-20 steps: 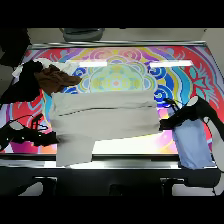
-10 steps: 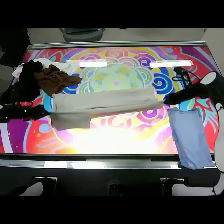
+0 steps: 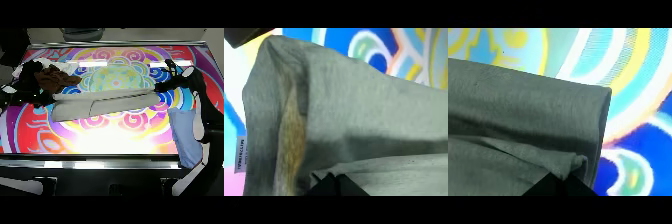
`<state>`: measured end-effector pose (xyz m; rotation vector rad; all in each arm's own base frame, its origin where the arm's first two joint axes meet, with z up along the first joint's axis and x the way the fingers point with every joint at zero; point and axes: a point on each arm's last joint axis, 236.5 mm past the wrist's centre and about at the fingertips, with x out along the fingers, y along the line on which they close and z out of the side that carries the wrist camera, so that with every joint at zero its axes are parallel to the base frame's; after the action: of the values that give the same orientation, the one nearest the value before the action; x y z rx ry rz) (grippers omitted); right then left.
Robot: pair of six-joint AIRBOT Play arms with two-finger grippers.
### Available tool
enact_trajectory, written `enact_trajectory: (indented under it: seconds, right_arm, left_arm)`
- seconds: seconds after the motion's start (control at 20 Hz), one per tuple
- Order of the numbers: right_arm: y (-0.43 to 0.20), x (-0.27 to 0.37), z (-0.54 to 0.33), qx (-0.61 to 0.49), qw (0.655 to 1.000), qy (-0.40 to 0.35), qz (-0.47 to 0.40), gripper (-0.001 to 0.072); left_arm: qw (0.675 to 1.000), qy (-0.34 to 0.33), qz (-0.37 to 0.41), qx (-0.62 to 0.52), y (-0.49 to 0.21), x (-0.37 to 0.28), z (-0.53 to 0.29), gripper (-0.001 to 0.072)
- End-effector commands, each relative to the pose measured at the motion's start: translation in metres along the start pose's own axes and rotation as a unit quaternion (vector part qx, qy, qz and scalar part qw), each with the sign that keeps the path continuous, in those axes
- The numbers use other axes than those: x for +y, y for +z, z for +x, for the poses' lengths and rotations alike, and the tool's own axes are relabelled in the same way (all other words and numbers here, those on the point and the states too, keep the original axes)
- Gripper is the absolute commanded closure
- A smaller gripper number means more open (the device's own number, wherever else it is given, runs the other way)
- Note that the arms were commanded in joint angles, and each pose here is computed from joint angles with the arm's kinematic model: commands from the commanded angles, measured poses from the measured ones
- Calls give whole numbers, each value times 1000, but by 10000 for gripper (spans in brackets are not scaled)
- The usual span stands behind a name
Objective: Fold the shirts.
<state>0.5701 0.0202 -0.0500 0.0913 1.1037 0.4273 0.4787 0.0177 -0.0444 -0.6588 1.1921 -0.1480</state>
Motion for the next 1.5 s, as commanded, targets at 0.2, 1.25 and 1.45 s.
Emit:
enact_trajectory:
  seconds: [0.2, 1.25, 1.45]
  right_arm:
    - [0, 13, 6, 4, 999, 44, 26, 176]
    - [-26, 49, -10, 60, 977, 166, 117, 667]
    - [14, 92, -102, -8, 989, 146, 23, 668]
  left_arm:
    - [1000, -10, 8, 22, 4, -1, 19, 222]
    - [969, -78, 231, -39, -23, -192, -72, 677]
    - [975, -124, 185, 22, -87, -231, -4, 681]
